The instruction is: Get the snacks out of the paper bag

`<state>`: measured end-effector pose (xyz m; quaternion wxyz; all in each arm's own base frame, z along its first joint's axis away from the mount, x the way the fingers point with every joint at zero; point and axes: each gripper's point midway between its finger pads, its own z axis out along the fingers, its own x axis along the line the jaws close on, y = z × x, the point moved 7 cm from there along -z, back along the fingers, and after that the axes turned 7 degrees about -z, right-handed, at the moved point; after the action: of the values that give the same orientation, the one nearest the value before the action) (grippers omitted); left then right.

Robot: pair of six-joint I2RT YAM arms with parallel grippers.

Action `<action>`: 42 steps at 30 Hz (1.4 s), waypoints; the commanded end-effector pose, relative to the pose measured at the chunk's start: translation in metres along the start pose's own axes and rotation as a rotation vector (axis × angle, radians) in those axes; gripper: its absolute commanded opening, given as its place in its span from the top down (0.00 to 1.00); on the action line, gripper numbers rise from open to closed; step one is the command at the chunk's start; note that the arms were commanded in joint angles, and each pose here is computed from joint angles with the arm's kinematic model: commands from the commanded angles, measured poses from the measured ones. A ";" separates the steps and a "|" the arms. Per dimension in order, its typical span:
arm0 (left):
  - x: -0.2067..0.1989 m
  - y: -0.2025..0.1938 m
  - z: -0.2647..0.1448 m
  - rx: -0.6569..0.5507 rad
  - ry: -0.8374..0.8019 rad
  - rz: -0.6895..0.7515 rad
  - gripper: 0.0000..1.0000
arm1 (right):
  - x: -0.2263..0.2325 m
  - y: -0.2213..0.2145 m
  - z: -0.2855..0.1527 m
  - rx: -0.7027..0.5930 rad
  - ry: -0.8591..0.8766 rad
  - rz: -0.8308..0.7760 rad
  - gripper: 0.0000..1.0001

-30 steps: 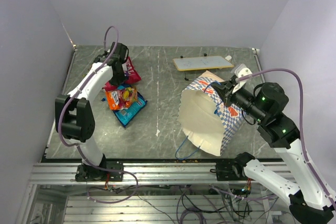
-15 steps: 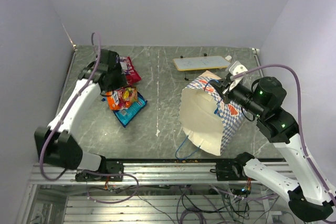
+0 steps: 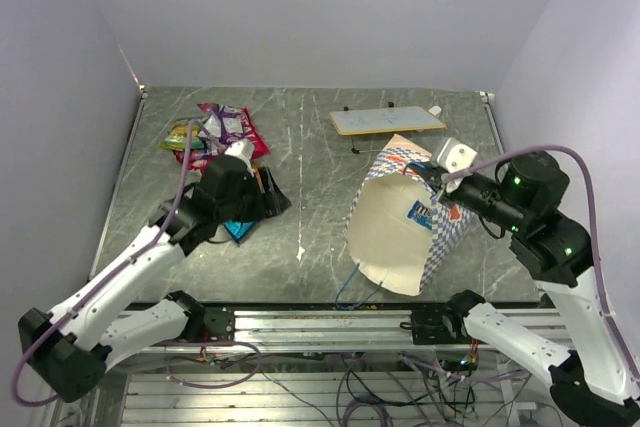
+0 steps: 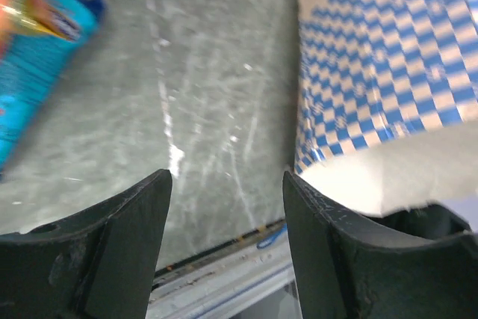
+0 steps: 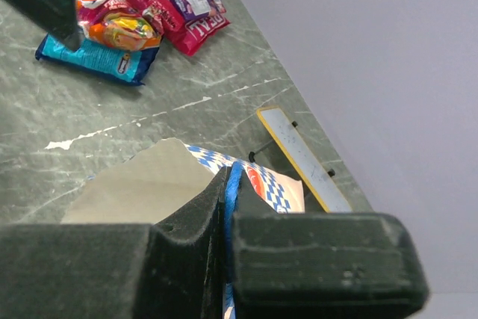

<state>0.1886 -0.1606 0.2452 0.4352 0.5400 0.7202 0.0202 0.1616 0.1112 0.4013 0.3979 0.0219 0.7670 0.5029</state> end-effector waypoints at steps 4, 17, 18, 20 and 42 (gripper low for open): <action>-0.052 -0.041 -0.011 -0.050 -0.421 0.073 0.33 | 0.003 -0.005 -0.008 0.006 -0.108 0.163 1.00; -0.144 -0.162 0.015 -0.111 -0.806 0.696 0.43 | 0.001 0.002 0.009 0.007 -0.104 0.388 1.00; -0.149 -0.170 0.024 -0.121 -0.815 0.733 0.43 | 0.001 0.003 0.010 0.005 -0.098 0.399 1.00; -0.159 -0.178 0.041 -0.152 -0.826 0.771 0.46 | 0.000 0.006 0.012 0.003 -0.090 0.414 1.00; -0.163 -0.208 0.237 -0.382 -0.520 0.812 0.17 | -0.002 0.021 -0.006 -0.038 -0.086 0.398 1.00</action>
<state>0.1687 -0.4707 0.0798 0.6248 0.7141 0.2840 0.1378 0.1630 0.1218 0.4135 0.3129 0.2071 0.7279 0.5738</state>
